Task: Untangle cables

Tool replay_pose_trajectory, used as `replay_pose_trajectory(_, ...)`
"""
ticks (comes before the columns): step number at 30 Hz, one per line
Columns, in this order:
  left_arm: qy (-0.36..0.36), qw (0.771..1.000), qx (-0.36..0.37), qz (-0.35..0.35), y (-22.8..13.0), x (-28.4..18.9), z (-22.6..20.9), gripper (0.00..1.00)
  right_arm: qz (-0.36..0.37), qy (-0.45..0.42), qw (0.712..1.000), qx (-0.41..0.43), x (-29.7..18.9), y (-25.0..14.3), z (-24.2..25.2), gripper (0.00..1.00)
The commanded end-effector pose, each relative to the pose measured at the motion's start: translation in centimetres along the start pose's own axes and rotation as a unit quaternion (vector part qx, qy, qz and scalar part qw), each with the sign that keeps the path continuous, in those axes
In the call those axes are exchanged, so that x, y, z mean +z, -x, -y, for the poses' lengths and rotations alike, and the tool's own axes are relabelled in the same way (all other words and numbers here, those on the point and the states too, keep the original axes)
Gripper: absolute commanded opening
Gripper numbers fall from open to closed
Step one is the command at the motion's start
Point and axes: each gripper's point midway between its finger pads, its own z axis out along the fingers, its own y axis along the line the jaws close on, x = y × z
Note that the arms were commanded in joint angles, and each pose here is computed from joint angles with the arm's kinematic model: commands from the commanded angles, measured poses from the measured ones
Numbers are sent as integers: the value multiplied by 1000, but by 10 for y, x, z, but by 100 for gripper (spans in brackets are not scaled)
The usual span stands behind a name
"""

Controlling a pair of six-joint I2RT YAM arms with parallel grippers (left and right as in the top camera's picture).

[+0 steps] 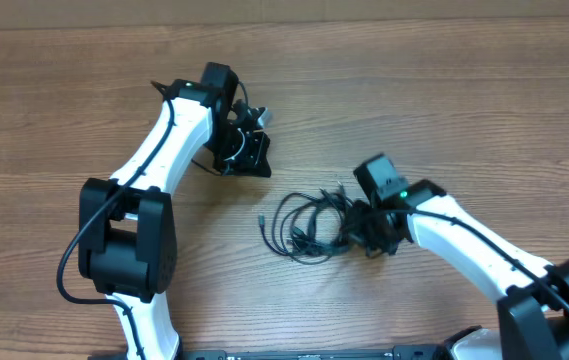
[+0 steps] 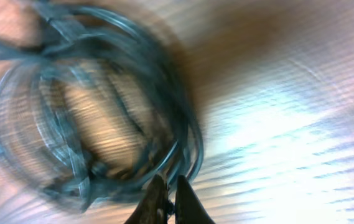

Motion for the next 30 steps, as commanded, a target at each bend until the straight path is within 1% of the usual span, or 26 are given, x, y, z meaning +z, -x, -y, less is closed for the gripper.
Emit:
replay_pose_trajectory(1, -13, 999, 43, 8, 0, -5, 25, 4, 66, 79, 989, -107, -61, 22, -54, 4)
replay_pose_trajectory(5, -14, 998, 58, 0, -4, 1, 35, 4, 95, 108, 982, -125, -93, 28, -74, 4)
replay_pose_trajectory(8, -14, 997, 76, -4, -6, 6, 43, 4, 97, 110, 981, -125, -98, 28, -75, 4)
replay_pose_trajectory(11, -15, 996, 89, -9, -9, 11, 51, 4, 98, 82, 985, -118, -95, 28, -62, 16)
replay_pose_trajectory(12, -14, 996, 92, -11, -10, 12, 53, 4, 100, 69, 986, -115, -94, 29, -57, 18)
replay_pose_trajectory(14, -11, 995, 101, -14, -11, 17, 57, 5, 104, 45, 988, -104, -93, 30, -47, 20)
replay_pose_trajectory(18, 9, 993, 114, -20, -15, 24, 60, 12, 116, -2, 991, -64, -93, 33, -26, 21)
replay_pose_trajectory(22, 40, 992, 114, -27, -19, 31, 59, 15, 119, -36, 991, -55, -93, 33, -10, 24)
replay_pose_trajectory(23, 40, 992, 116, -29, -21, 32, 61, 21, 118, -41, 991, -53, -93, 33, -8, 25)
replay_pose_trajectory(24, 40, 992, 118, -32, -23, 34, 62, 27, 117, -43, 991, -49, -93, 34, -5, 27)
replay_pose_trajectory(25, 40, 991, 121, -34, -24, 36, 64, 29, 116, -45, 991, -41, -94, 35, -3, 29)
replay_pose_trajectory(27, 42, 990, 129, -39, -28, 40, 68, 32, 113, -52, 992, -14, -95, 38, 7, 36)
replay_pose_trajectory(30, 45, 989, 134, -39, -29, 44, 69, 33, 109, -57, 992, 4, -97, 42, 16, 39)
